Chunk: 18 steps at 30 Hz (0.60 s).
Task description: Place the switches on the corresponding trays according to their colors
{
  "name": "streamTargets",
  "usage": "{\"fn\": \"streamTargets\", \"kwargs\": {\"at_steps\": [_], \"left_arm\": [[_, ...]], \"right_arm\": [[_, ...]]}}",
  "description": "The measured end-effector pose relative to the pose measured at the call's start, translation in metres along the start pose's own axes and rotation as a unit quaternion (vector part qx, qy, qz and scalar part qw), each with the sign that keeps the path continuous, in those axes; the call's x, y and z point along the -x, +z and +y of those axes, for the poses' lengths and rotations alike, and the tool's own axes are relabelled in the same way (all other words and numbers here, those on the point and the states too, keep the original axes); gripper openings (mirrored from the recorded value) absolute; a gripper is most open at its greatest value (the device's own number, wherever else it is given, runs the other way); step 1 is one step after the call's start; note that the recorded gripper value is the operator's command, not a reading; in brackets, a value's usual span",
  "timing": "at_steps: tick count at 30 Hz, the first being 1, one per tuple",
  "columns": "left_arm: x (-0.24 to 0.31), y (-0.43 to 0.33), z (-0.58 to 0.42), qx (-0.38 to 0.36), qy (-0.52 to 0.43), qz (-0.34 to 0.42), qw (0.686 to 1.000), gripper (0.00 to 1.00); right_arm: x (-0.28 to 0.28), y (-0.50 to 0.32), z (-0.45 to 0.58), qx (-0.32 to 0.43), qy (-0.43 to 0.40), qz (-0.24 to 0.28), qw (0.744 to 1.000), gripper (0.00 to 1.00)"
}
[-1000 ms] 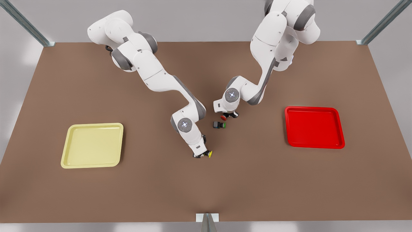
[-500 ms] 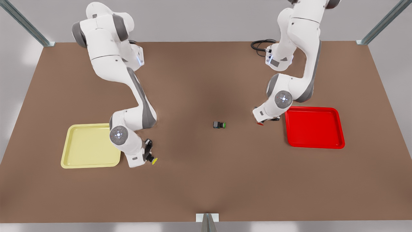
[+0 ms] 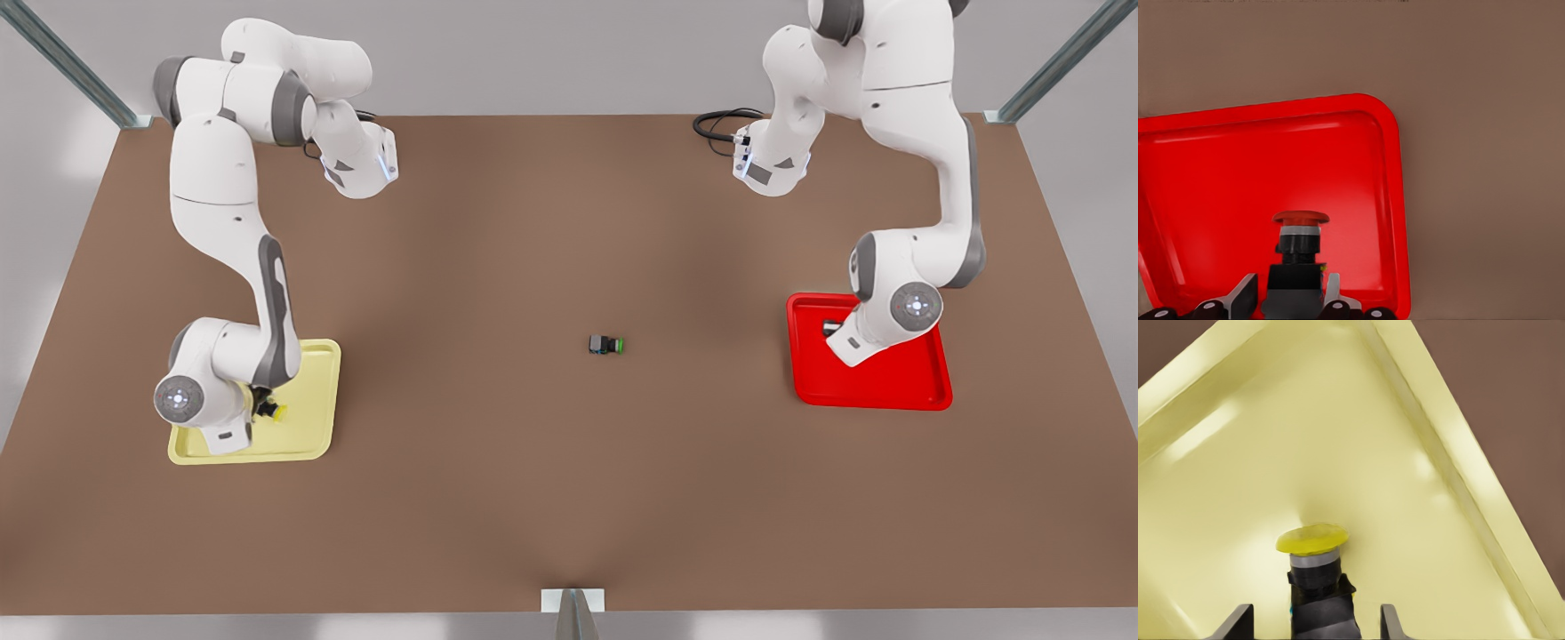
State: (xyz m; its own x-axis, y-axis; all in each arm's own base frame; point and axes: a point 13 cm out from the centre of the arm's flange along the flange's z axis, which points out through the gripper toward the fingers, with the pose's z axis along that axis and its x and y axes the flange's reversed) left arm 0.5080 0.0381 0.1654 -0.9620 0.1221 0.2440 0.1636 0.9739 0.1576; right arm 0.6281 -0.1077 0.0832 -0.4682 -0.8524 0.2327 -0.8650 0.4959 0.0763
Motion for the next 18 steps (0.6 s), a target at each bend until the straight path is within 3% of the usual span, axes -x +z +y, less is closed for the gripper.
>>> {"fn": "streamTargets", "kwargs": {"at_steps": [5, 6, 9, 11, 12, 15, 18], "left_arm": [[0.008, -0.01, 0.0, 0.004, 0.011, -0.011, 1.0, 1.0], [0.028, -0.045, -0.005, 0.008, 0.018, -0.036, 0.999, 1.0], [0.084, -0.25, -0.025, -0.006, 0.018, -0.15, 0.989, 1.0], [0.066, -0.33, -0.038, -0.023, 0.019, -0.161, 0.986, 1.0], [0.054, -0.343, -0.048, -0.042, 0.027, -0.148, 0.988, 1.0], [0.016, -0.354, -0.054, -0.082, 0.047, -0.108, 0.99, 1.0], [-0.003, -0.351, -0.053, -0.083, 0.043, -0.077, 0.993, 1.0]], "right_arm": [[0.014, -0.063, -0.045, -0.058, -0.035, -0.024, 0.997, 1.0], [0.02, -0.089, -0.054, -0.071, -0.039, -0.032, 0.996, 1.0], [0.054, -0.173, -0.053, -0.079, -0.021, -0.052, 0.995, 1.0], [0.084, -0.236, -0.019, -0.078, -0.011, -0.051, 0.996, 1.0], [0.073, -0.277, -0.005, -0.08, 0.008, -0.06, 0.995, 1.0], [0.01, -0.37, 0.04, -0.059, 0.08, -0.098, 0.99, 1.0], [0.002, -0.392, 0.095, -0.008, 0.121, -0.093, 0.988, 1.0]]}}
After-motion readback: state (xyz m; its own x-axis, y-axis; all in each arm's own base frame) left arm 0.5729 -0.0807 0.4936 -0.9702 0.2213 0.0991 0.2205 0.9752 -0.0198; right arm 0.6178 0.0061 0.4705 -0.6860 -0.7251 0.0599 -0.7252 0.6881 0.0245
